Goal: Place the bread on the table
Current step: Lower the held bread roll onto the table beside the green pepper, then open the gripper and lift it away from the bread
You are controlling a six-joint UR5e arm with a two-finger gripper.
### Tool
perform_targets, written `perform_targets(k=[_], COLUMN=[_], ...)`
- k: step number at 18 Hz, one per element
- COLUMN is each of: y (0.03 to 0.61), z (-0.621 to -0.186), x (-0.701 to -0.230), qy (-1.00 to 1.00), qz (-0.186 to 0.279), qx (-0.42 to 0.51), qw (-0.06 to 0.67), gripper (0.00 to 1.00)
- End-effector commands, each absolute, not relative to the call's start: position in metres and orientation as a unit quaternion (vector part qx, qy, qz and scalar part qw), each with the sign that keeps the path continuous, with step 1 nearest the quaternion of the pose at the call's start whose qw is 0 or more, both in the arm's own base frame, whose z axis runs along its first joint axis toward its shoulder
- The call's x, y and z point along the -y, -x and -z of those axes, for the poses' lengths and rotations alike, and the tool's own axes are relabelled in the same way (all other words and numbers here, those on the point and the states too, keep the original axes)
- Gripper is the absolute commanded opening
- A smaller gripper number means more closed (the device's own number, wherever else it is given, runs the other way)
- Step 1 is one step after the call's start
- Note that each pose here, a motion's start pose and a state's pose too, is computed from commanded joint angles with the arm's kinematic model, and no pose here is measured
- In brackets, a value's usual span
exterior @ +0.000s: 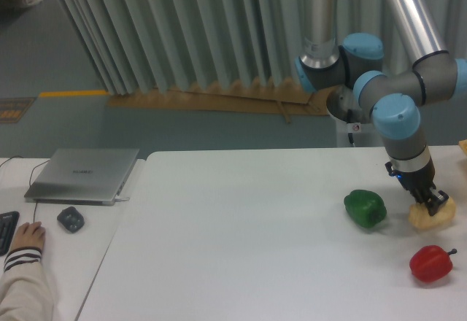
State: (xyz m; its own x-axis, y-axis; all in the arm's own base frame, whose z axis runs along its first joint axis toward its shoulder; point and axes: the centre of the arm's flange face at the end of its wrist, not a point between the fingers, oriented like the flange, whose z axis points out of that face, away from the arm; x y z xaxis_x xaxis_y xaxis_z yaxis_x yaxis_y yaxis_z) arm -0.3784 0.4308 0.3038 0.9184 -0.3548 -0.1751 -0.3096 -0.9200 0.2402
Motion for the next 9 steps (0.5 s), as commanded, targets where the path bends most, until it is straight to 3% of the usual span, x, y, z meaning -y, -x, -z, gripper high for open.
perform_targets(k=[4, 7, 9], y=[0.385, 0.415, 0.433], z=[-0.331, -0.361, -0.369], x=[-0.438, -0.417, -0.403], qy=[-0.977, -0.986, -0.988], qz=[0.122, 0.109, 0.105], qx=[0.161, 0.125, 0.107], qw=[0.065, -0.013, -0.023], gripper=[1.0, 1.0, 1.0])
